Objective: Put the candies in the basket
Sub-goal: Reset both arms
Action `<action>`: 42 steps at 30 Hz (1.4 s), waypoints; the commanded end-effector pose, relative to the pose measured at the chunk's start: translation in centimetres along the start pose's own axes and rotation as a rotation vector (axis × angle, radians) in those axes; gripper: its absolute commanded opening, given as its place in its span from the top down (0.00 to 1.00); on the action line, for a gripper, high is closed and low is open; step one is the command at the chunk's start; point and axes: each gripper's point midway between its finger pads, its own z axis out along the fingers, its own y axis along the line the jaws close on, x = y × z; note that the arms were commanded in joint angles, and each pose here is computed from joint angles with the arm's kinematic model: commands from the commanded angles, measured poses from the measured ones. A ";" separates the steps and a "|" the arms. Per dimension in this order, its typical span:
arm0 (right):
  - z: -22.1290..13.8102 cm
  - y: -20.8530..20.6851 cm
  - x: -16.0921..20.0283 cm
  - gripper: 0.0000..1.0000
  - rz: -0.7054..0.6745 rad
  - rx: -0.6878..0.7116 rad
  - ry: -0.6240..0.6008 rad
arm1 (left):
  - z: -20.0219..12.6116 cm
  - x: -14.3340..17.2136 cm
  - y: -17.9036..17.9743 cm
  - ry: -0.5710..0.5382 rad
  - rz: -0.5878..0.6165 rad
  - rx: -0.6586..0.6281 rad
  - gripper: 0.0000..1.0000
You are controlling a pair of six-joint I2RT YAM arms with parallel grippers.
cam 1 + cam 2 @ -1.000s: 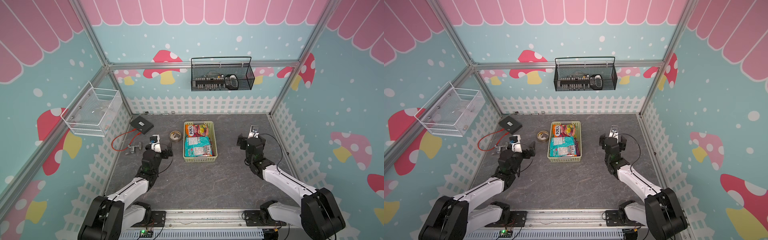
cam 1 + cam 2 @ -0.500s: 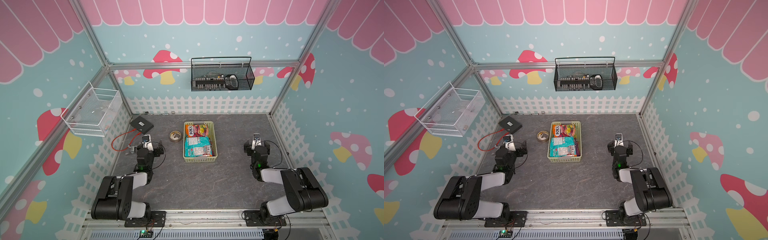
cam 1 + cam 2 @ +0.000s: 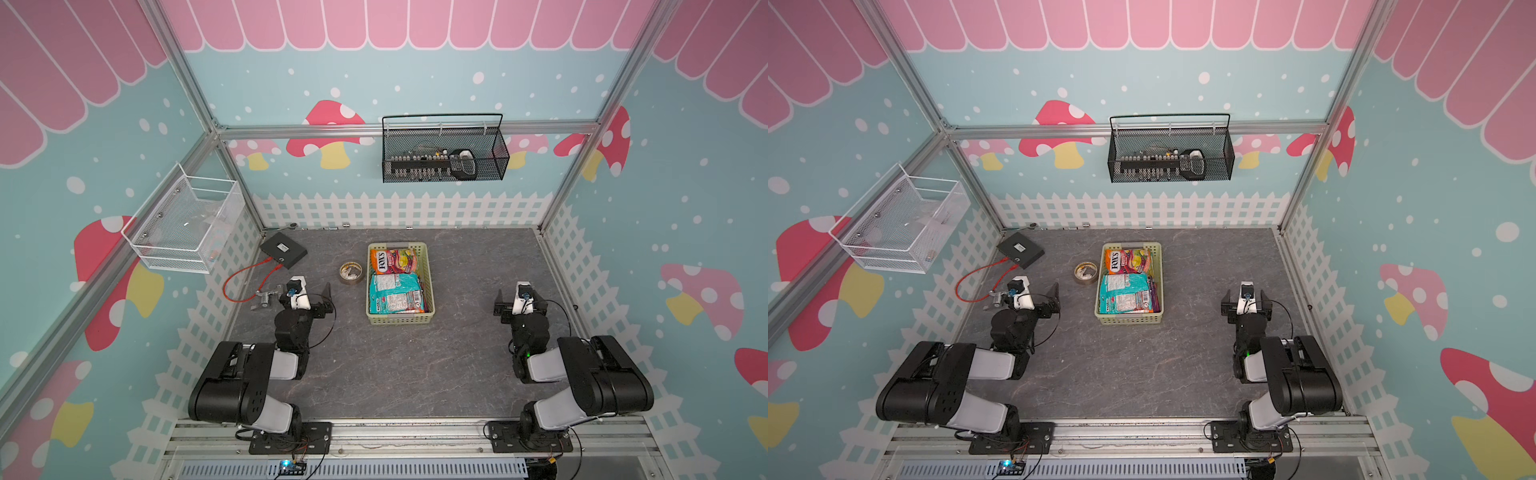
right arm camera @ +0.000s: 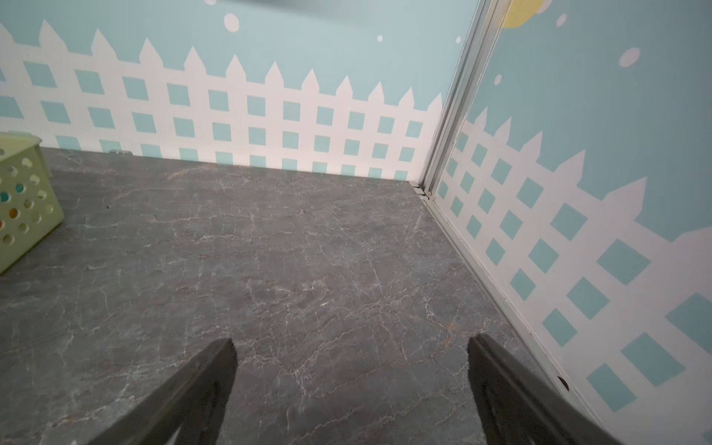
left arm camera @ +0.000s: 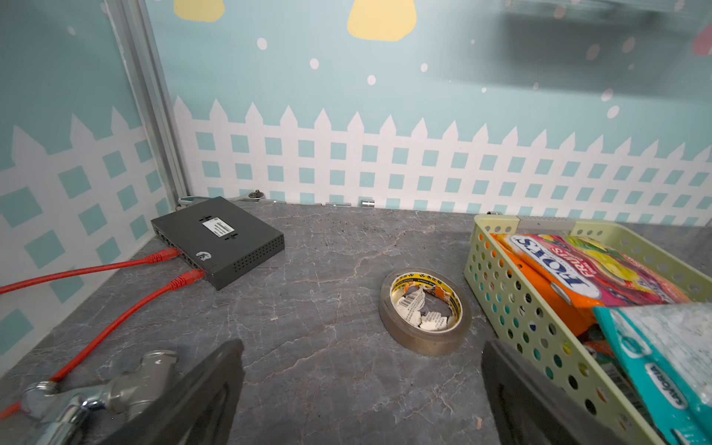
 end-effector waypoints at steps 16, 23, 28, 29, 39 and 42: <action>0.3 -0.4 -1.1 0.01 0.025 0.015 -0.039 | 0.3 -1.4 0.1 -0.058 0.008 -0.022 0.01; 0.3 -0.4 -1.1 0.01 0.025 0.014 -0.041 | 0.3 -1.3 0.1 -0.053 0.008 -0.019 0.01; 0.3 -0.4 -1.1 0.01 0.024 0.014 -0.040 | 0.3 -1.3 0.1 -0.050 0.008 -0.018 0.01; 0.3 -0.4 -1.1 0.01 0.025 0.014 -0.040 | 0.4 -1.2 0.1 -0.047 0.008 -0.019 0.01; 0.3 -0.4 -1.1 0.01 0.025 0.014 -0.040 | 0.3 -1.4 0.1 -0.053 0.006 -0.017 0.01; 0.3 -0.3 -1.1 0.01 0.025 0.013 -0.039 | 0.3 -1.4 0.1 -0.053 0.007 -0.017 0.01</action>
